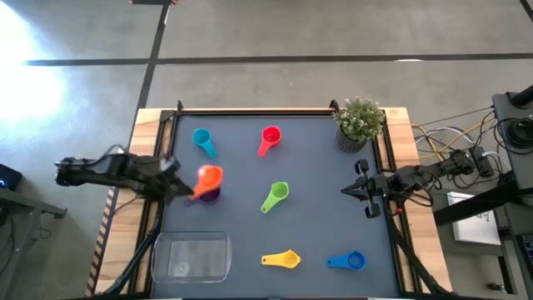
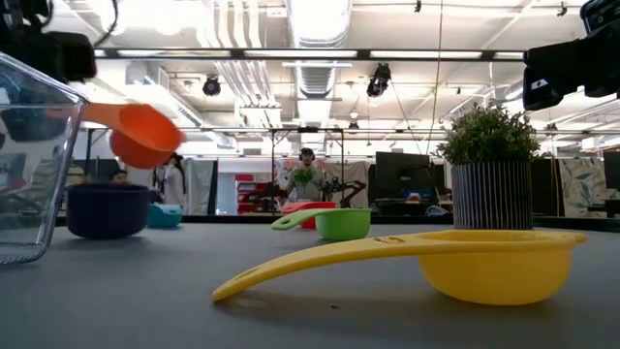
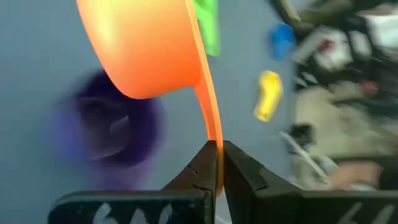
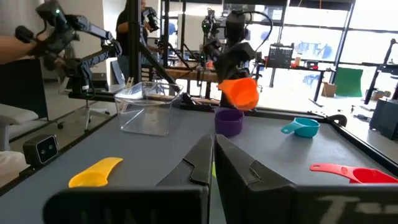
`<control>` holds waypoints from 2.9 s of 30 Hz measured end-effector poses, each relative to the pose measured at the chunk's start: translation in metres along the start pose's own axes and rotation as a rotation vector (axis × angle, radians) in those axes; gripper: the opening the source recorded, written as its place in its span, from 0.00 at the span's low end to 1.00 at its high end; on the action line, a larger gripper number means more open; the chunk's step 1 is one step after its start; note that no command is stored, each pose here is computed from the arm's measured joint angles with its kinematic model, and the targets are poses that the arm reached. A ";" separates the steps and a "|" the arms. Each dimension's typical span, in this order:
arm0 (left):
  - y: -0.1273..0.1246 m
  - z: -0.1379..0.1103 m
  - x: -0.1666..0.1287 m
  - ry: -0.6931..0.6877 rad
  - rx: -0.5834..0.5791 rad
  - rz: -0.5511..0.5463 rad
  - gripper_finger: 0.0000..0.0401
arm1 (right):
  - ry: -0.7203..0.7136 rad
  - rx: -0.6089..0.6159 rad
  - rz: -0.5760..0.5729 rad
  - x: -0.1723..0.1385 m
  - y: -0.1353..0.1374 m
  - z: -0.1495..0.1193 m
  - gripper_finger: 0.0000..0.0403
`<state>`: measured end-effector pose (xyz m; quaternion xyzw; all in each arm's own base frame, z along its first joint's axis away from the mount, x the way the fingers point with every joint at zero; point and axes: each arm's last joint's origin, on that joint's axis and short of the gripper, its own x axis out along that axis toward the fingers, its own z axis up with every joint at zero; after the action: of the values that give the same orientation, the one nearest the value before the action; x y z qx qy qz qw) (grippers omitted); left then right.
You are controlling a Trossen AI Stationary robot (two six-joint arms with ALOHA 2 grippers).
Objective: Nest measuring cups in basket
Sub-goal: Stack the orange measuring cup on top of the violet measuring cup
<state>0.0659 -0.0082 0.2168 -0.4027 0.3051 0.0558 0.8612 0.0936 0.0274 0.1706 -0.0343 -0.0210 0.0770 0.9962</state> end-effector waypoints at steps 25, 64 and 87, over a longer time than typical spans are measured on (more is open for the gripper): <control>0.004 -0.006 -0.025 -0.022 0.046 -0.046 0.00 | 0.000 0.000 0.000 0.000 0.000 0.000 0.02; 0.019 -0.019 0.021 0.169 -0.259 -0.013 0.06 | 0.000 0.000 0.000 0.000 0.000 0.000 0.02; 0.000 -0.002 -0.003 0.055 -0.092 -0.030 0.32 | 0.000 0.000 0.000 0.000 0.000 0.000 0.02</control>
<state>0.0625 -0.0097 0.2177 -0.4477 0.3198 0.0456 0.8338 0.0936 0.0274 0.1706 -0.0343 -0.0208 0.0770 0.9962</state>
